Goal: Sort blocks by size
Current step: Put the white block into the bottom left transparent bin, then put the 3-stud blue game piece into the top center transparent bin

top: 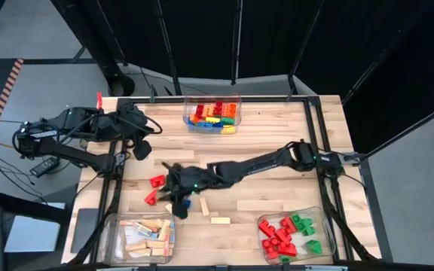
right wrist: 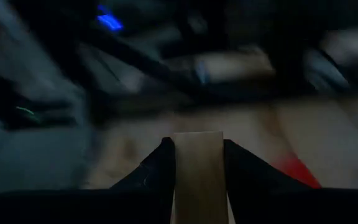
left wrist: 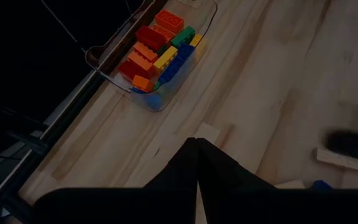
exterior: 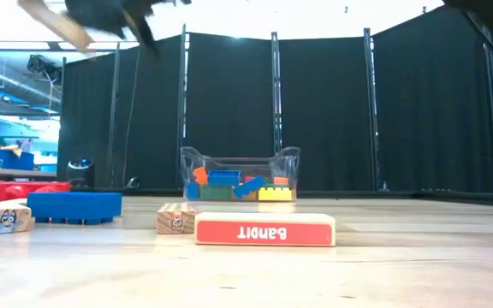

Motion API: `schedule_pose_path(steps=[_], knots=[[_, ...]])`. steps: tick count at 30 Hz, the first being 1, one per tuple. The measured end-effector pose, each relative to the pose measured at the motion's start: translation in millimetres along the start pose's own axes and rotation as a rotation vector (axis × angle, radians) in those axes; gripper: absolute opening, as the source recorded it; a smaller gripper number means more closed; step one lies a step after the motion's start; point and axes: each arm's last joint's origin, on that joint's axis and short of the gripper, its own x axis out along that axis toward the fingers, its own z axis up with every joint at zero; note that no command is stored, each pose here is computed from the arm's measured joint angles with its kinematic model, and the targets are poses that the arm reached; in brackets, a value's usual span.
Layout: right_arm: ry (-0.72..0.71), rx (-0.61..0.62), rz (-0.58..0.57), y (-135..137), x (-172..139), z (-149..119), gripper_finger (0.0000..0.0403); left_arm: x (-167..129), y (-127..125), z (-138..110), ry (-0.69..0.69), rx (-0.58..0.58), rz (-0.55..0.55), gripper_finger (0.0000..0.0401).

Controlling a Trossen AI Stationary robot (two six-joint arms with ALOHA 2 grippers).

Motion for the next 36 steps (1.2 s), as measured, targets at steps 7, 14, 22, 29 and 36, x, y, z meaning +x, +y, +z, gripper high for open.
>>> schedule_pose_path(steps=[7,14,22,29,36], knots=[[-0.15,-0.045,0.228,10,10,5,0.0118,0,0,0,0.002,0.006,0.001,0.0013],[-0.145,0.08,0.43,10,38,-21,0.0118,0,0,0,0.002,0.005,0.001,0.0013],[-0.113,0.183,0.548,12,69,-38,0.0118,1,-1,0,0.001,0.002,0.001,0.0013],[-0.084,0.192,0.542,7,72,-32,0.0155,1,-1,0,0.003,-0.004,0.0,0.0013],[-0.041,0.214,0.483,2,68,-28,0.0243,1,-1,0,0.004,-0.005,-0.001,0.0013]])
